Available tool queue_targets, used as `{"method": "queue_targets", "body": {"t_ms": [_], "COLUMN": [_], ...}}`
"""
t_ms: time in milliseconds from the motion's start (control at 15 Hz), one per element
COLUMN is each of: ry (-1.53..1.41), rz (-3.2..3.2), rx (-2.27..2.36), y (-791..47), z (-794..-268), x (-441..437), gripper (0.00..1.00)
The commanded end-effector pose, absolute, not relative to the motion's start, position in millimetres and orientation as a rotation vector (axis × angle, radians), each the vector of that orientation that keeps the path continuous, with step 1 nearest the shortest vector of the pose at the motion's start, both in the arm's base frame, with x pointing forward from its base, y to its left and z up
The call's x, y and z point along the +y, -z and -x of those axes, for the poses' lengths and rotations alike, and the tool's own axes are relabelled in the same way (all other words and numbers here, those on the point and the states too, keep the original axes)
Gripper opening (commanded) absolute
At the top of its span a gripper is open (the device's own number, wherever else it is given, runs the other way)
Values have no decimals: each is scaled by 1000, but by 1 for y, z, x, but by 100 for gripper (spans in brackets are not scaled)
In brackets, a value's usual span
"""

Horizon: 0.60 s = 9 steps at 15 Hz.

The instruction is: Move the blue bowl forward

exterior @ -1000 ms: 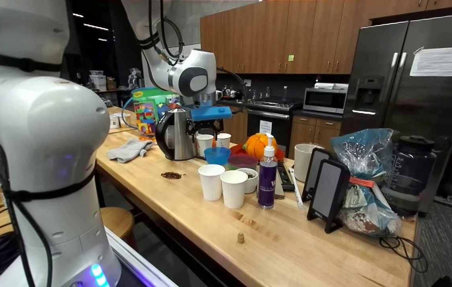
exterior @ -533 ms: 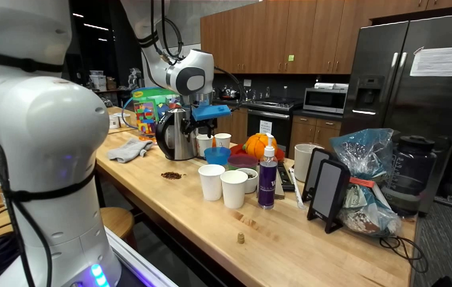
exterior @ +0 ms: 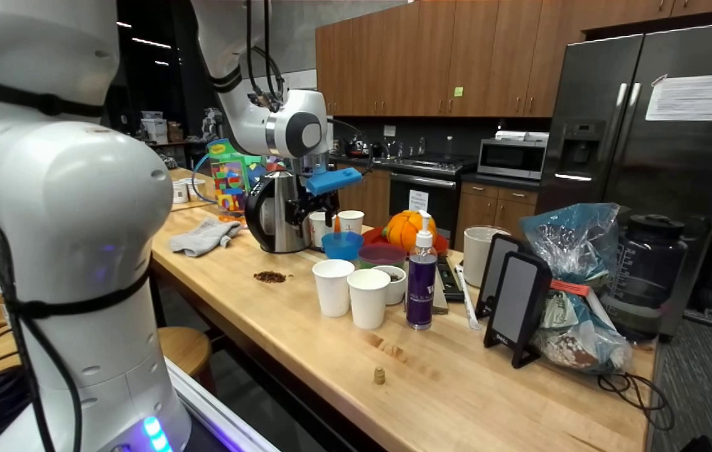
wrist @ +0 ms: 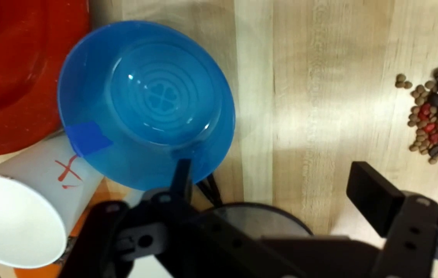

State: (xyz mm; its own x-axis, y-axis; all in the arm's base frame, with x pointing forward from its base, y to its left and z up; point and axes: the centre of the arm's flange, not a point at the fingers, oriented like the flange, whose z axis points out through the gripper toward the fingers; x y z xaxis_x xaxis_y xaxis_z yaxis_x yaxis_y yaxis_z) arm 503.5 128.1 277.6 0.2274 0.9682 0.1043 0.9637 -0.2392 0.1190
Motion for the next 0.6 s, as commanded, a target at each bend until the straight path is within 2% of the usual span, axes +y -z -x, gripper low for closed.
{"method": "queue_targets", "body": {"t_ms": [0, 533], "ry": [-188, -109], "rz": [-2371, -2419], "rx": [1894, 1840], "y": [-267, -242], "z": [-507, -508], "x": [133, 124], "gripper": [100, 100]}}
